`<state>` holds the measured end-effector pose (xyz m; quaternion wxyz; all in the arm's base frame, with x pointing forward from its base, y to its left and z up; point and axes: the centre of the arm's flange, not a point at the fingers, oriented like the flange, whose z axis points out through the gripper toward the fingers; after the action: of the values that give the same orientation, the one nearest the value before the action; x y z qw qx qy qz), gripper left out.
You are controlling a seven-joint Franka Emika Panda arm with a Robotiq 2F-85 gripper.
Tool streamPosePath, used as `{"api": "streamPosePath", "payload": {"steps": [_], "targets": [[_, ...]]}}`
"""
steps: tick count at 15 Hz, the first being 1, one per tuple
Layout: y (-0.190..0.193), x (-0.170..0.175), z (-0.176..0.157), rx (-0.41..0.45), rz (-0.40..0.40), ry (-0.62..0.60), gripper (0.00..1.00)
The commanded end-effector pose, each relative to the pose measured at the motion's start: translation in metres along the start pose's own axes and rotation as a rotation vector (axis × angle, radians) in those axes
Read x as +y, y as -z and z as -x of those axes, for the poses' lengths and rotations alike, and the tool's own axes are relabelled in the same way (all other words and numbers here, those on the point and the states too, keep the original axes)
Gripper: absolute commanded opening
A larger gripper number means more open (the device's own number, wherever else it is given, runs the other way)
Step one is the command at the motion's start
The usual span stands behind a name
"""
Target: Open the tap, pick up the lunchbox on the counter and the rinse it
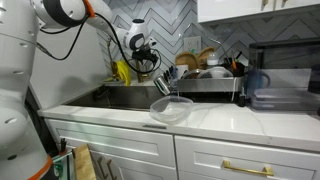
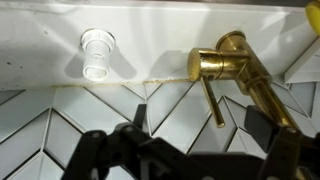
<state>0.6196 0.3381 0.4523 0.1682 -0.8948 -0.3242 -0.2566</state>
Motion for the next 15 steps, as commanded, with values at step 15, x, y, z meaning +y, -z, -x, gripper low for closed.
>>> {"api": "streamPosePath", "payload": {"steps": [15], "targets": [[-0.041,0.005,-0.017,0.052,0.013,-0.010,1.00]]}}
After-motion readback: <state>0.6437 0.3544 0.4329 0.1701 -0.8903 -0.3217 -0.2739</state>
